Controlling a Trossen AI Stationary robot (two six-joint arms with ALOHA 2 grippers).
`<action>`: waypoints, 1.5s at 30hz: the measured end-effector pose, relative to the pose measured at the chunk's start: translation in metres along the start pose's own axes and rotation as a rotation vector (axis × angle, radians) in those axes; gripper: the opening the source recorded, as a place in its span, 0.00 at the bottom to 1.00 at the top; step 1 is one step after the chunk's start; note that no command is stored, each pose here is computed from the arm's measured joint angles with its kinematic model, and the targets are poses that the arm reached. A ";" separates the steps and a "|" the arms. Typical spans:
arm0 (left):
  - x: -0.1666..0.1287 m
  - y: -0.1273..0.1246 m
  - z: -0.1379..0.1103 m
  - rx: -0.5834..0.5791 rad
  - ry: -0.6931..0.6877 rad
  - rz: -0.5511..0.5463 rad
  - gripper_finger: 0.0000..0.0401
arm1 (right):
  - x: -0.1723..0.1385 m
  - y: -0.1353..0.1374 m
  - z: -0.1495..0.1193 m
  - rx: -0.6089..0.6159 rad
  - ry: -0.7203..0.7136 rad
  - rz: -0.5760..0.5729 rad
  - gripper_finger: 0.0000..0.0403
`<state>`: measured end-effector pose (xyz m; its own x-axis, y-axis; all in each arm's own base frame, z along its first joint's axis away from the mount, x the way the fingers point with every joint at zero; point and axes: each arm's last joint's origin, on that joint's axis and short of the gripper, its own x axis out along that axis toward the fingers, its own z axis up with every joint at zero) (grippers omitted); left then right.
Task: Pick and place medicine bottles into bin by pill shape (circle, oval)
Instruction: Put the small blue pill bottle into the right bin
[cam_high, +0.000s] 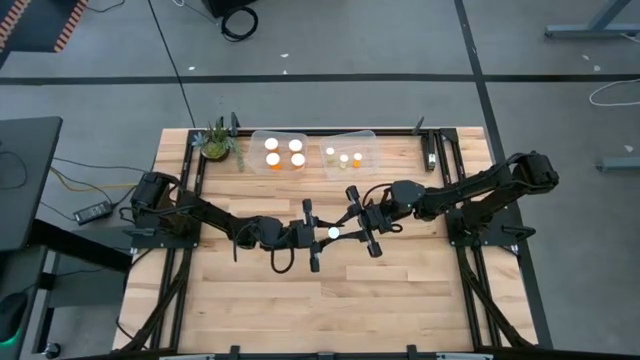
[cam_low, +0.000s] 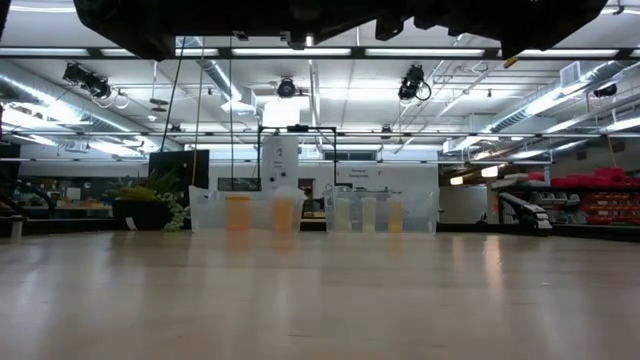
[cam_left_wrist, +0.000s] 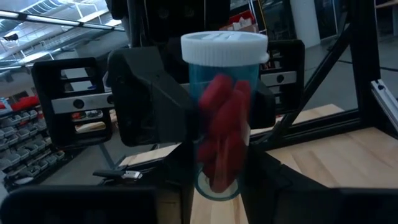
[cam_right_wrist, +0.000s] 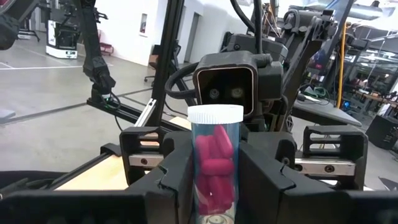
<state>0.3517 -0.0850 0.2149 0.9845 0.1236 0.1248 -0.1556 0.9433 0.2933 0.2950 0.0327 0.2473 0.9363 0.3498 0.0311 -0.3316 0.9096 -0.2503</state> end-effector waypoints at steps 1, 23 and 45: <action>0.000 0.000 0.000 0.000 0.001 0.000 0.25 | 0.000 0.000 0.000 0.000 0.002 0.000 0.30; 0.000 0.001 -0.002 -0.020 0.034 0.056 0.31 | -0.016 0.000 0.009 0.035 0.120 -0.046 0.46; -0.018 -0.002 -0.022 0.005 0.449 0.148 0.05 | -0.035 -0.004 -0.051 0.236 0.804 -0.266 0.55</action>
<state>0.3357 -0.0825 0.1913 0.8895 0.3784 -0.2562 -0.2961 0.9042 0.3078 0.2690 0.0053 0.1978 0.7543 -0.0635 -0.6535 -0.0225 0.9922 -0.1223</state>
